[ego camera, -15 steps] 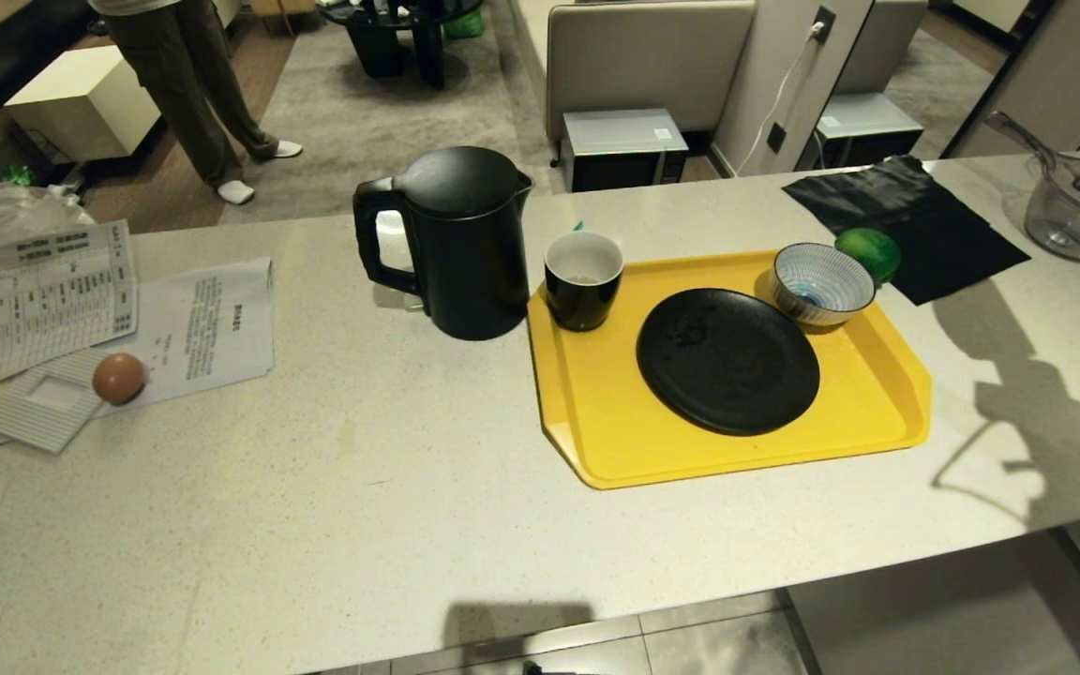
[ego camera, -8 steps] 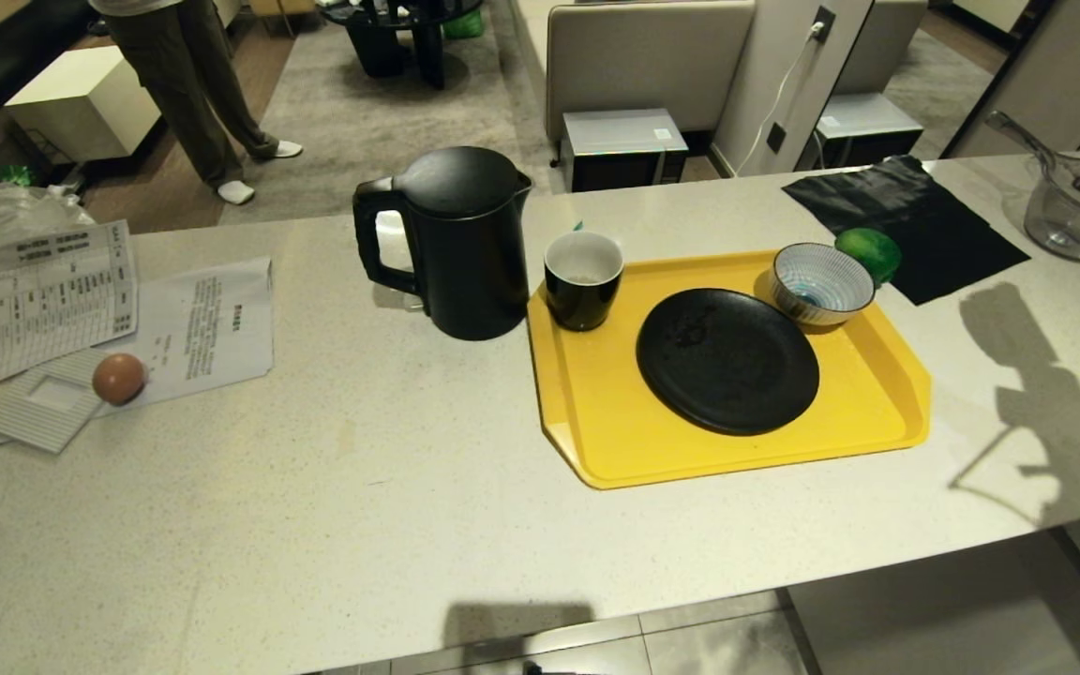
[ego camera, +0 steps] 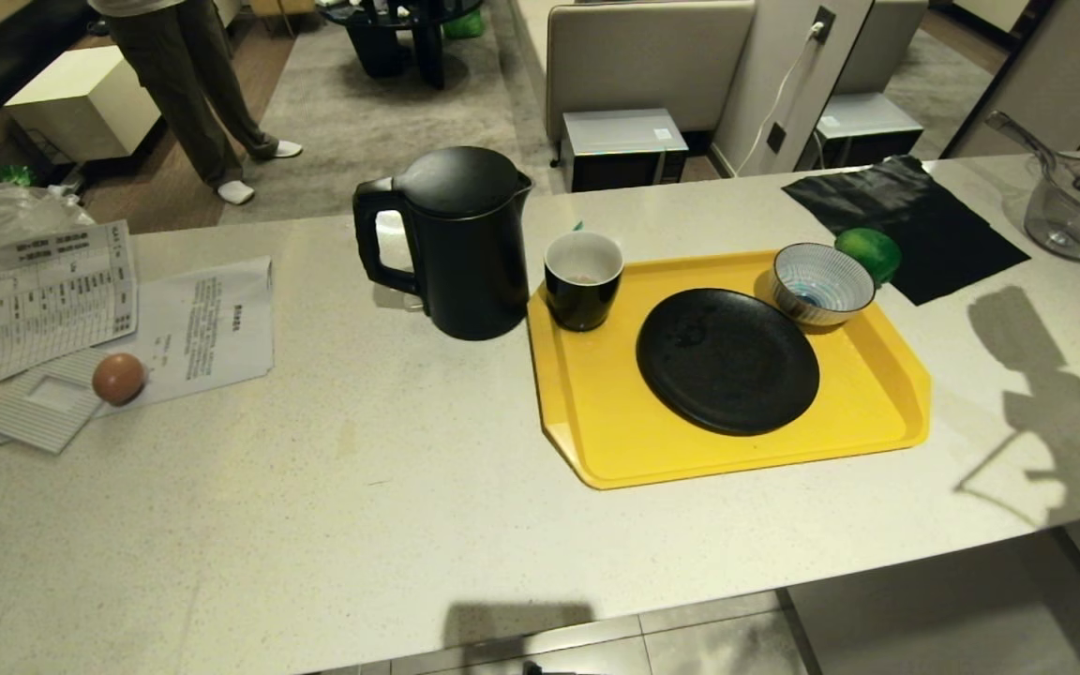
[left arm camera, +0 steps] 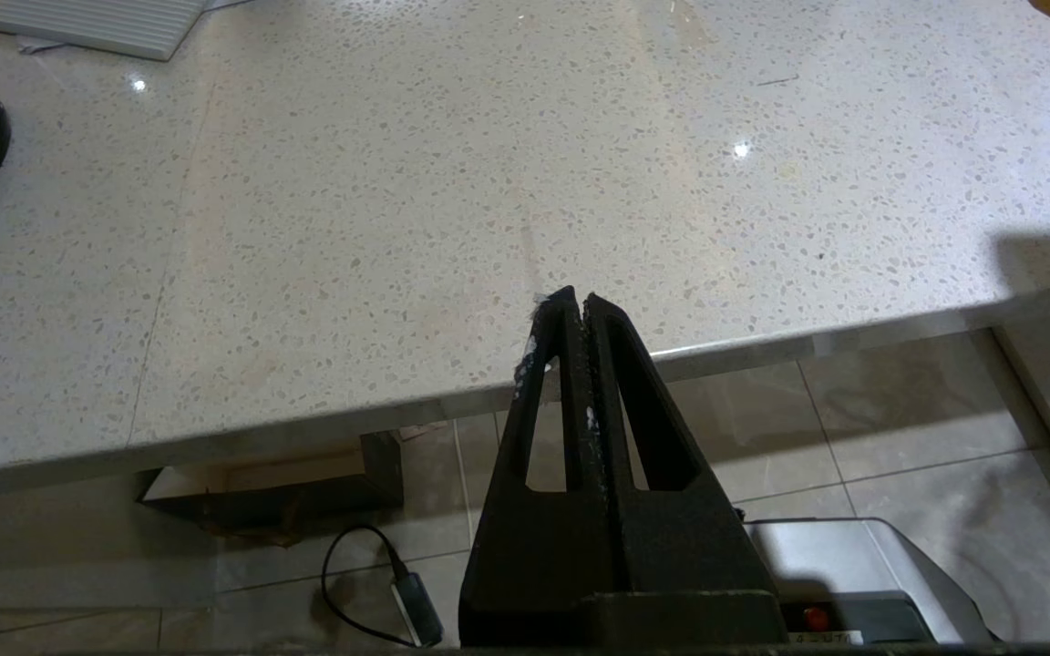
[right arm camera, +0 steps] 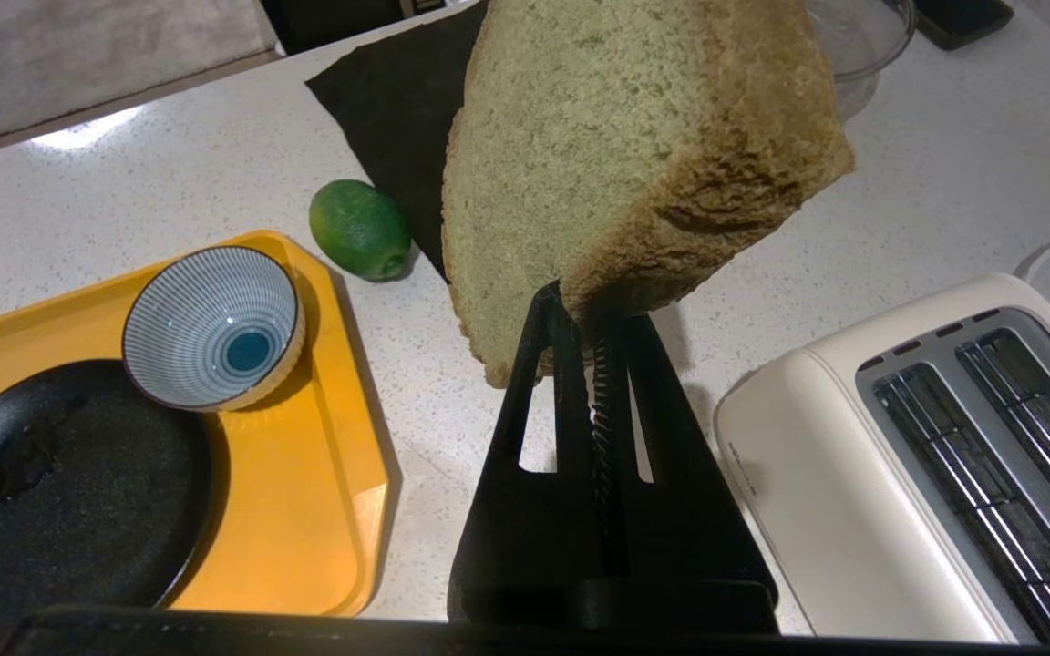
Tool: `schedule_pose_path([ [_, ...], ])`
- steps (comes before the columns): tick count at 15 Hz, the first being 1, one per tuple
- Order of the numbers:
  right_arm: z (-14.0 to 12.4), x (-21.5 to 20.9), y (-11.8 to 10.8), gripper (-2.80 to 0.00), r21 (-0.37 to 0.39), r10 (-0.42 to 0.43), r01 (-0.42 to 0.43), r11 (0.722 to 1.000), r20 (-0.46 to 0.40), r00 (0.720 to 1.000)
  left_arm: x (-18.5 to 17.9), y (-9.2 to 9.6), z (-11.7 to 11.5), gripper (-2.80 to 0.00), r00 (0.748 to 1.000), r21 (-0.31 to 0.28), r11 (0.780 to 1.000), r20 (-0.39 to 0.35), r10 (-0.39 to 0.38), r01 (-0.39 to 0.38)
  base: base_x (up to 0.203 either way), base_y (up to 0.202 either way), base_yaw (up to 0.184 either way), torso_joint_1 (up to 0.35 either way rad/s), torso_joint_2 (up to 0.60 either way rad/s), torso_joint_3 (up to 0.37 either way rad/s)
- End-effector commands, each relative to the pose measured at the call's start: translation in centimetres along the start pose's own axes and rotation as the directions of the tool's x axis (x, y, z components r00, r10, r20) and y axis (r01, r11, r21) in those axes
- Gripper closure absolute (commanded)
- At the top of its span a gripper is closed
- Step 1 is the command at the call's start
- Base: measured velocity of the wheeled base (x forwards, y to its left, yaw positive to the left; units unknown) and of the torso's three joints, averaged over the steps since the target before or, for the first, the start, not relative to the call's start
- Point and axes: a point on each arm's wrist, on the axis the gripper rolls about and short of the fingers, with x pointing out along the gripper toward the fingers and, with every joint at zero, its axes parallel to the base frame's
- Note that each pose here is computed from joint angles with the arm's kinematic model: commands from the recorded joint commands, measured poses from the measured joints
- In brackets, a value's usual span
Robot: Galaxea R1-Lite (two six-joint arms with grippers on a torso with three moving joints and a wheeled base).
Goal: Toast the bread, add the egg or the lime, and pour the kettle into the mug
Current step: Put the bread slices in the toaster
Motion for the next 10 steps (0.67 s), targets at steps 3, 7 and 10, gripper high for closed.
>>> schedule_pose_path([
  [3,0.21,-0.52,0.02,0.0,-0.004,-0.006,0.006,1.0,0.013,1.0,0.01,0.0,0.0,0.0,1.0,-0.001,1.0,-0.001,0.0,0.0,0.0,0.0,0.0,0.0,0.0,0.0],
  [7,0.33,-0.9,-0.17,0.0,-0.009,-0.02,0.02,1.0,0.02,1.0,0.01,0.0,0.0,0.0,1.0,-0.001,1.0,-0.001,0.0,0.0,0.0,0.0,0.0,0.0,0.0,0.0],
  [10,0.36,-0.99,-0.38,0.0,-0.011,-0.031,0.031,0.999,0.021,0.999,0.01,0.0,0.0,0.0,1.0,0.001,1.0,-0.001,0.0,0.0,0.0,0.0,0.0,0.0,0.0,0.0],
])
